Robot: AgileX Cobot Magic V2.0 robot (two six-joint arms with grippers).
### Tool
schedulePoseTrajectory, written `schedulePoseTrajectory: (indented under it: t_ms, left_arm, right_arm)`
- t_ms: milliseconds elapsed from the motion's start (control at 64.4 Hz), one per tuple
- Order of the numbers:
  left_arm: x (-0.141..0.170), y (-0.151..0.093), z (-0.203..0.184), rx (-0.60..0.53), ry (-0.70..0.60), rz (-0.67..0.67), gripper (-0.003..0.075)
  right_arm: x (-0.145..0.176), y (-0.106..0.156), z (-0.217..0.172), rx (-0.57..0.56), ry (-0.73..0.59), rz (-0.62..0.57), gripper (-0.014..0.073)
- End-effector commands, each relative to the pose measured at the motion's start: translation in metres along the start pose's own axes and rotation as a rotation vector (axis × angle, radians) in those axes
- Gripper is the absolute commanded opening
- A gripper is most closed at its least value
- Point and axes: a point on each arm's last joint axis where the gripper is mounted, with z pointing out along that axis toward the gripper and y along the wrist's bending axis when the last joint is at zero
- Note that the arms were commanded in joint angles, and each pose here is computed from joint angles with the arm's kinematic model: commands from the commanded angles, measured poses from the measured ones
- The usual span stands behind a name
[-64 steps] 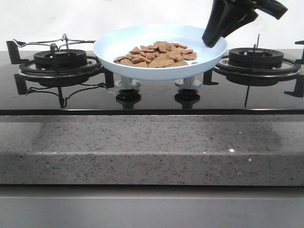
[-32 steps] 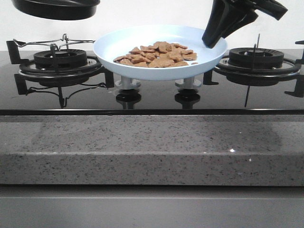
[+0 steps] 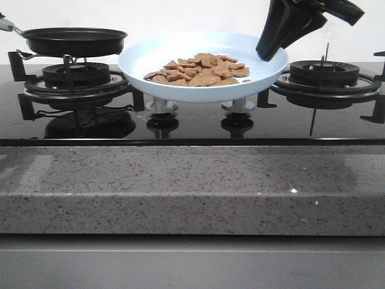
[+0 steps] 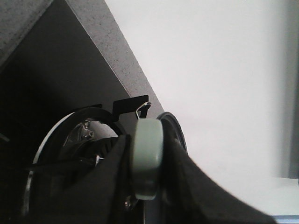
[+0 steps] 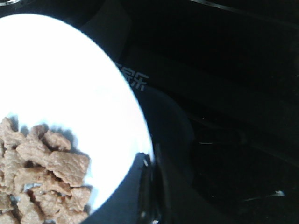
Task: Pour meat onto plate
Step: 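Lower the empty pan back onto its burner with the left gripper, then release the pan handle and withdraw the left gripper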
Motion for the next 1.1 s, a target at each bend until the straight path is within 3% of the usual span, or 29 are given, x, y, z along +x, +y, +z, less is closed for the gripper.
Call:
schedulePoseTrajectory:
  t_ms: [0, 109, 202, 388, 466, 777, 886, 1088]
  left_arm:
    - [-0.008, -0.033, -0.009, 0.119, -0.055, -0.007, -0.0020]
    - [-0.008, -0.032, -0.009, 0.113, -0.059, -0.006, 0.0013]
    - [-0.008, -0.031, -0.009, 0.107, -0.053, 0.001, 0.0146]
    - [-0.004, -0.030, -0.008, 0.090, -0.008, 0.043, 0.0512]
    - [-0.001, -0.030, -0.008, 0.094, 0.021, 0.060, 0.0557]
    - [0.018, -0.030, -0.011, 0.105, 0.228, 0.151, 0.0524]
    - [0.022, -0.030, -0.012, 0.110, 0.271, 0.143, 0.0414]
    - [0.026, -0.033, -0.014, 0.142, 0.311, 0.141, 0.0062]
  right_arm:
    - [-0.010, 0.011, -0.024, -0.025, -0.113, -0.012, -0.0069]
    - [-0.010, 0.011, -0.024, -0.025, -0.113, -0.012, -0.0069]
    - [-0.010, 0.011, -0.024, -0.025, -0.113, -0.012, -0.0069]
    - [-0.010, 0.011, -0.024, -0.025, -0.113, -0.012, -0.0069]
    - [-0.010, 0.011, -0.024, -0.025, -0.113, -0.012, -0.0069]
    - [-0.010, 0.011, -0.024, -0.025, -0.113, -0.012, -0.0069]
    - [-0.010, 0.011, -0.024, -0.025, -0.113, -0.012, -0.0069]
    - [-0.010, 0.011, -0.024, -0.025, -0.113, -0.012, -0.0069]
